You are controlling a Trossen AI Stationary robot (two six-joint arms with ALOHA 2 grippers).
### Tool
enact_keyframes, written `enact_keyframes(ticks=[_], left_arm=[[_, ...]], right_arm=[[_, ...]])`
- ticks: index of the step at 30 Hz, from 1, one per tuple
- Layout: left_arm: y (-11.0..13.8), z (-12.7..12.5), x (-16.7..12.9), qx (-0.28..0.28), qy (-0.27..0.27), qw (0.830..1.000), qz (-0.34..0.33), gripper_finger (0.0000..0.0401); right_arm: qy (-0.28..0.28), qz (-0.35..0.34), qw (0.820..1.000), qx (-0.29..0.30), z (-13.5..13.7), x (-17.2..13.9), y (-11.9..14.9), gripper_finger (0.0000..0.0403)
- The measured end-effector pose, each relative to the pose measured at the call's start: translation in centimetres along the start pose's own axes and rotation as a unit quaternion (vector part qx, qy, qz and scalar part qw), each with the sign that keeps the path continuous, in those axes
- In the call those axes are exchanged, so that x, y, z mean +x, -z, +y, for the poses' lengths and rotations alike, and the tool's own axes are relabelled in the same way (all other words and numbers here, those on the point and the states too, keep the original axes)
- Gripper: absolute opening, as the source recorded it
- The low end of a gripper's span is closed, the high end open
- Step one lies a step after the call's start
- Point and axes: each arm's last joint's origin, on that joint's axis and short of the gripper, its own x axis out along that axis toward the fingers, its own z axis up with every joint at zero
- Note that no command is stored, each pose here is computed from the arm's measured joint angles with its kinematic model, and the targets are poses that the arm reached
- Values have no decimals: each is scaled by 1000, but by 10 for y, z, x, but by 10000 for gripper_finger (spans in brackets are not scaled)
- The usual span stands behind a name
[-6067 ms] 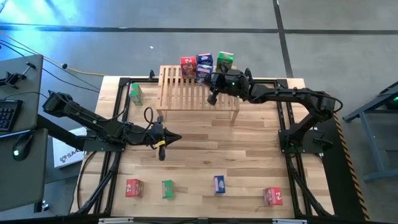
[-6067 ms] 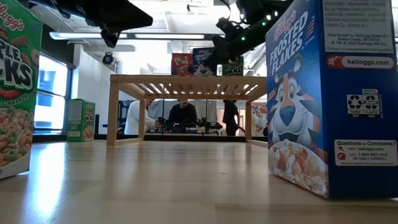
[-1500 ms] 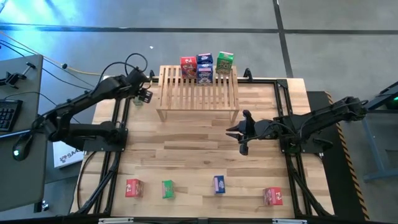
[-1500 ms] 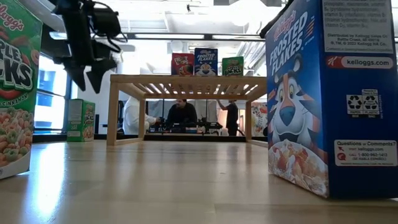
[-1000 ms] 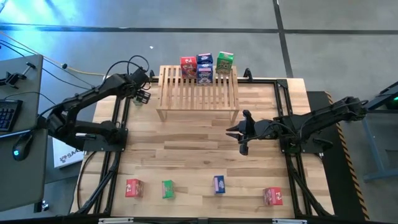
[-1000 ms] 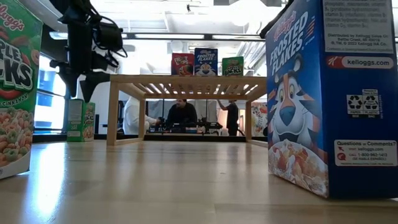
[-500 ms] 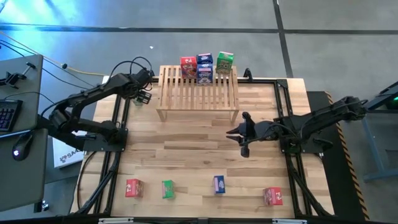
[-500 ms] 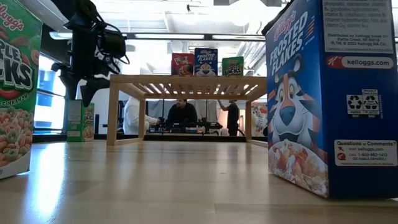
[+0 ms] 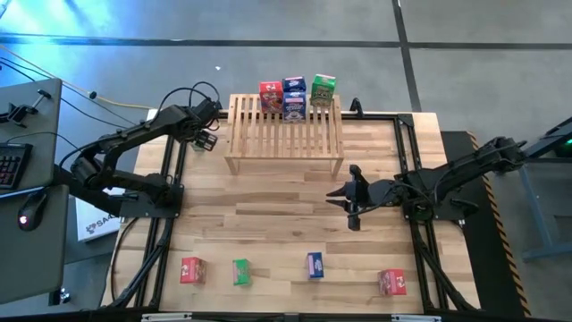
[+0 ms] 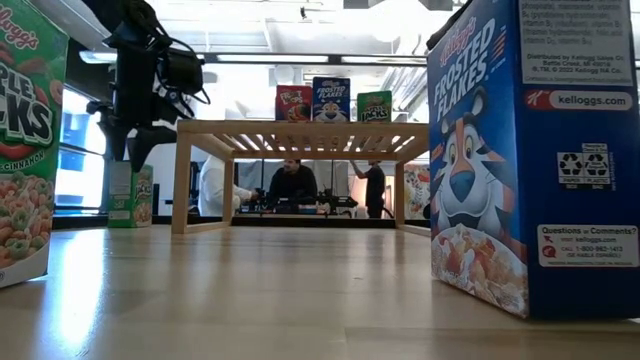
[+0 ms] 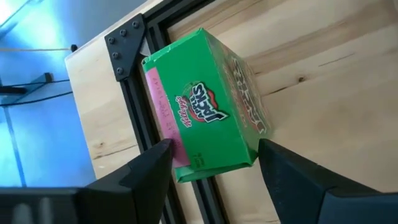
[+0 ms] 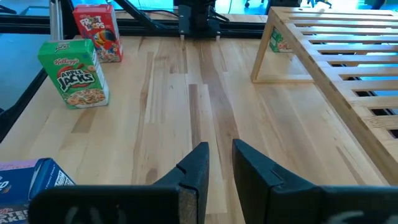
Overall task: Stack cereal on shelf
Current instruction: Put the top green cereal box aligned with the other green cereal box on the shelf
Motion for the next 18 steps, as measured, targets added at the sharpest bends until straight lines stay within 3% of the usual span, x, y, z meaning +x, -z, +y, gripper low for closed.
enact_keyframes(ticks=[4, 10, 18], left_arm=[[0, 0, 0, 4, -2, 1000, -1, 207], [-1, -1, -3, 1, 3, 1000, -2, 216], [-18, 1, -27, -8, 76, 997, -28, 223]], right_arm=[[0, 0, 1000, -5, 0, 0, 0, 59], [-3, 1, 1000, -13, 0, 0, 0, 59], [-3, 1, 1000, -13, 0, 0, 0, 75]])
